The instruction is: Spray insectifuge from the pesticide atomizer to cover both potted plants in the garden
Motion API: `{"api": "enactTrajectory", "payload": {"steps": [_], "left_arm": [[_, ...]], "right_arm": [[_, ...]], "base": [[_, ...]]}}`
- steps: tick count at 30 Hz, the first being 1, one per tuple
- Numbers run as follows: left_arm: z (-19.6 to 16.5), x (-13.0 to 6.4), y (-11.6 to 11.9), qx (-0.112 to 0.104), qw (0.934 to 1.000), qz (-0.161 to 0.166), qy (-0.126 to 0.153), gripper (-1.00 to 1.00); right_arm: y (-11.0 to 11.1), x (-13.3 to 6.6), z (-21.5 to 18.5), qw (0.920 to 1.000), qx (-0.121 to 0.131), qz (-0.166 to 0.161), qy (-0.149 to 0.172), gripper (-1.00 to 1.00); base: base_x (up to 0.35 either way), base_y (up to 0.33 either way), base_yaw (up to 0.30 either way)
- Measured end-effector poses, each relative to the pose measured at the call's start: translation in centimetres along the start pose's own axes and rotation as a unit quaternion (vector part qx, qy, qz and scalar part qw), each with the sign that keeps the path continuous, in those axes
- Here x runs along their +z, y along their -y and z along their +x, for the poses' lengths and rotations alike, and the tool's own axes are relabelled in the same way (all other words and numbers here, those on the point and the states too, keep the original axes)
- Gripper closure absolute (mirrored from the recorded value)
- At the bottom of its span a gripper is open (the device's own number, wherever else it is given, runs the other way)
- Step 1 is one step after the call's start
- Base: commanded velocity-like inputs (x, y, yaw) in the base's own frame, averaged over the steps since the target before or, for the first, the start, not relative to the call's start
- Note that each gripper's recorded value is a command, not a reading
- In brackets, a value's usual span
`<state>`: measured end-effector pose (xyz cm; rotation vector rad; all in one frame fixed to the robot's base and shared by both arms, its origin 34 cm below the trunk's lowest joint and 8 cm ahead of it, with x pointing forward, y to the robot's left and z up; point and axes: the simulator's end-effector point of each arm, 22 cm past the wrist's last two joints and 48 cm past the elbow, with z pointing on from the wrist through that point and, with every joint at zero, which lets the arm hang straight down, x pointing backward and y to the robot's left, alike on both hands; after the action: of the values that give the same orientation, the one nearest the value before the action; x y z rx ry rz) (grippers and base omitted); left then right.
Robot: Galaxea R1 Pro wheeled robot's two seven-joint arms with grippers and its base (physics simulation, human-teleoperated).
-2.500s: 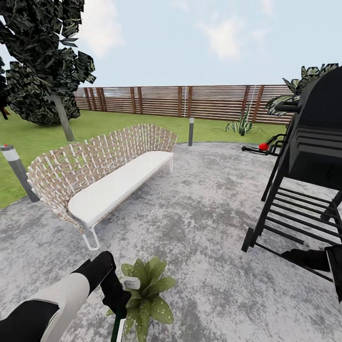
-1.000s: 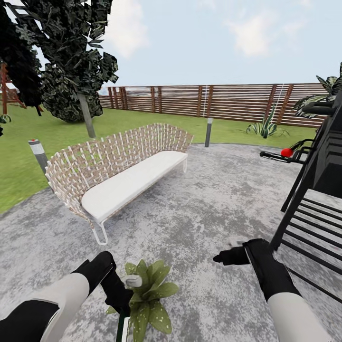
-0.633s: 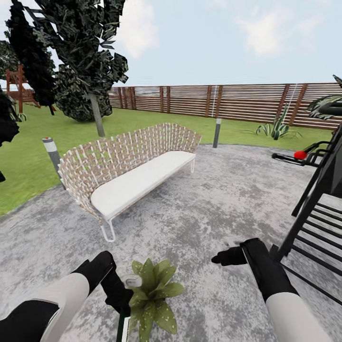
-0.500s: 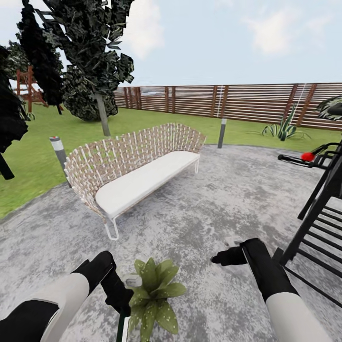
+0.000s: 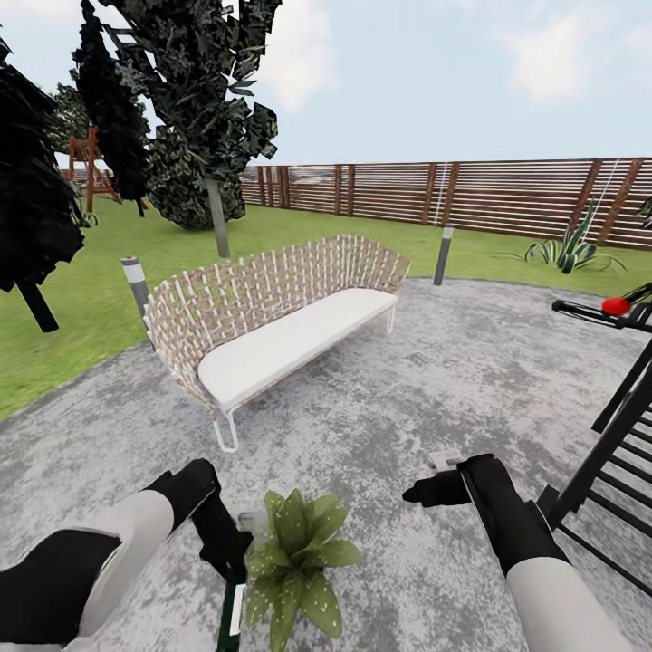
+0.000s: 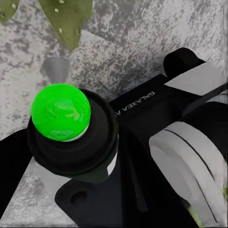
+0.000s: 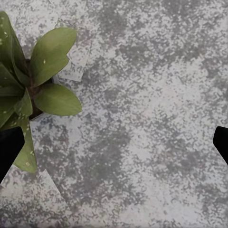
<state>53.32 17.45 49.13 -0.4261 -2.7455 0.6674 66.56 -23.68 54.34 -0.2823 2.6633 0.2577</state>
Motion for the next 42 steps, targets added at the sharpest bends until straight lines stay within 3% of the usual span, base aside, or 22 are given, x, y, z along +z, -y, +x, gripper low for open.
{"api": "enactTrajectory", "payload": {"steps": [4,7,10,12,17,22,32,42], "left_arm": [[-0.4,-1.7,-0.5,0.012,0.9994,-0.028,-0.016,1.0],[-0.7,-2.1,1.4,0.044,0.9978,-0.032,-0.038,1.0],[0.2,-2.2,3.7,0.084,0.9924,-0.026,-0.086,1.0],[0.1,-3.7,4.0,0.102,0.9888,-0.038,-0.102,1.0],[-2.0,-8.1,4.7,0.126,0.9845,-0.067,-0.101,1.0],[-2.2,-9.5,3.8,0.141,0.9767,-0.111,-0.118,1.0],[-2.2,-9.6,3.8,0.143,0.9751,-0.119,-0.121,1.0],[-2.2,-9.7,3.7,0.144,0.9746,-0.121,-0.122,1.0]], "right_arm": [[0.0,0.0,0.0,1.0,0.0,0.0,0.0,-1.0],[0.0,0.0,0.0,1.0,0.0,0.0,0.0,-1.0],[0.0,0.0,0.0,1.0,0.0,0.0,0.0,-1.0],[0.0,0.0,0.0,1.0,0.0,0.0,0.0,-1.0],[0.0,0.0,0.0,1.0,0.0,0.0,0.0,-1.0],[0.0,0.0,0.0,1.0,0.001,0.0,0.0,-1.0],[-0.1,-0.1,0.0,1.0,0.0,-0.001,0.0,-1.0],[-0.1,-0.1,-0.1,1.0,0.0,-0.001,0.001,-1.0]], "base": [[0.0,0.0,0.0],[0.0,0.0,0.0],[0.0,0.0,0.0],[0.0,0.0,0.0],[0.0,0.0,0.0],[0.0,0.0,0.0],[0.208,0.0,-0.034],[0.017,0.0,-0.061]]}}
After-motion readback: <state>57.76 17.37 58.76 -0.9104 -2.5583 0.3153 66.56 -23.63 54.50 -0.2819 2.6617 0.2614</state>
